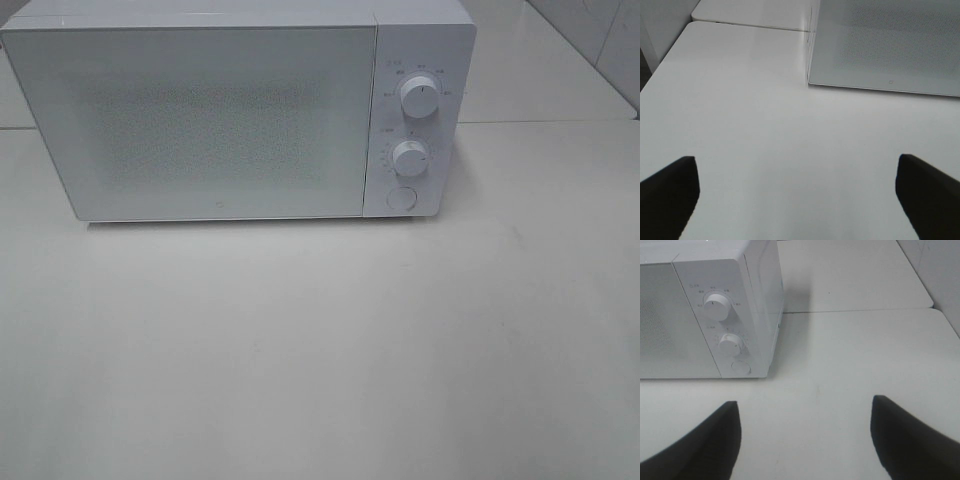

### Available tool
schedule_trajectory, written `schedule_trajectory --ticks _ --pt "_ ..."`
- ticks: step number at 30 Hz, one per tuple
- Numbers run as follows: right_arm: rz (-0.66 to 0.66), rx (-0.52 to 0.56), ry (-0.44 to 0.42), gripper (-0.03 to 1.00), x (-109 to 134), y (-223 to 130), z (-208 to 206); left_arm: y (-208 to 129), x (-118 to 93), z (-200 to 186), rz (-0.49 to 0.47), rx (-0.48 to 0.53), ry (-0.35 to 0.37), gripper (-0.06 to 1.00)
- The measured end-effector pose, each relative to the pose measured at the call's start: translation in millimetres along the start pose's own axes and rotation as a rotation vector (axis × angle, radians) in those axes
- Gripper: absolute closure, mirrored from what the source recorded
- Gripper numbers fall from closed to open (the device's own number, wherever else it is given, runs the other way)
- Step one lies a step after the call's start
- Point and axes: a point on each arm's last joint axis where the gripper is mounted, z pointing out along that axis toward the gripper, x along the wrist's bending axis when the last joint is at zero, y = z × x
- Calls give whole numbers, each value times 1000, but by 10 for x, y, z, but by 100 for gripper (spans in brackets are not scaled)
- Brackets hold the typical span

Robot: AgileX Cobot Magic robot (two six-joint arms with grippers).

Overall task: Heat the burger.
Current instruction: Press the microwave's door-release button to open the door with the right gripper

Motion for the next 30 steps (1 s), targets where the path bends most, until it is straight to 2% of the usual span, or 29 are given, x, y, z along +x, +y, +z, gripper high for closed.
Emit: schedule_trajectory --ticks 13,19,30 --pt "9 -2 33 27 65 112 774 0 0 0 0 0 0 -5" --pt "14 -38 53 27 95 105 1110 0 0 0 0 0 0 -5" --pt "-8 -67 80 27 138 -91 1695 0 0 0 0 0 0 -5"
